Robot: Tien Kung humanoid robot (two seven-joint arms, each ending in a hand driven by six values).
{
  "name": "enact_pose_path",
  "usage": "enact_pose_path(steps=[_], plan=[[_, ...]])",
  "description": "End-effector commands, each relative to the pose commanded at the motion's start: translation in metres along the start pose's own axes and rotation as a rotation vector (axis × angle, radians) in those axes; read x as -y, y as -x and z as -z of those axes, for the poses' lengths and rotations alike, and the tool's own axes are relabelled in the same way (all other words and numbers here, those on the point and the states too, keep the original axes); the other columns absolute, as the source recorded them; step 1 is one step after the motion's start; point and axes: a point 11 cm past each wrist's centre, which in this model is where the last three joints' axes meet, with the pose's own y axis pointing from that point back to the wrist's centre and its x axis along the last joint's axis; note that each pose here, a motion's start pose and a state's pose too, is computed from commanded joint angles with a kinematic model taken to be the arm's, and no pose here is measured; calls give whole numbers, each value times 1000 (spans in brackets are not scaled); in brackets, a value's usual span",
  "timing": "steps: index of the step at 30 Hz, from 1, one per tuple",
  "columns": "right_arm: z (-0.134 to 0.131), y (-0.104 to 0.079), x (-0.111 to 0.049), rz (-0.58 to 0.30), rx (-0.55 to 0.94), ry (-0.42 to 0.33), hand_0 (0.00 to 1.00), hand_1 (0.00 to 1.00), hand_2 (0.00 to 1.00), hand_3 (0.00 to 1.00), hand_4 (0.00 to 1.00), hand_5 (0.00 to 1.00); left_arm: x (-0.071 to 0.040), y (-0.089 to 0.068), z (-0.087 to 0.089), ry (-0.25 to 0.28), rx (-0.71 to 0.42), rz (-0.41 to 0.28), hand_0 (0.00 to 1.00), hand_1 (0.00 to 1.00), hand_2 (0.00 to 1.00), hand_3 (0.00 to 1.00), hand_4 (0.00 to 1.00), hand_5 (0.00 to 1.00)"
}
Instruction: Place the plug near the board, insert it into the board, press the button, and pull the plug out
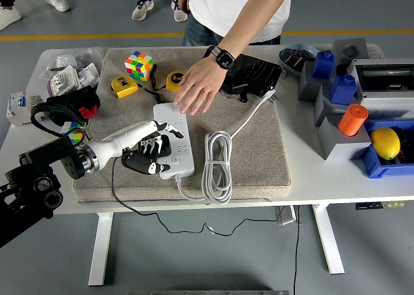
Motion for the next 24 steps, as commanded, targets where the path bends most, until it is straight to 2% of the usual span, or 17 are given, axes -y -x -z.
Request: enact_pose_path(steps=[9, 14, 24], plan=[[1, 0, 0, -3, 9, -2, 706, 708, 705, 599, 998, 593, 6, 8, 2, -31, 46, 43, 39, 125, 229, 793, 786, 2], [1, 0, 0, -2, 12, -2, 706, 708, 705, 599, 998, 593, 11, 15, 5, -66, 73, 73, 39, 125, 229, 793, 786, 2], [0, 0, 0, -3, 15, -2, 706, 708, 705, 599, 998, 593, 16, 21, 10, -87, 88, 90, 38, 122, 228, 809, 782, 2]])
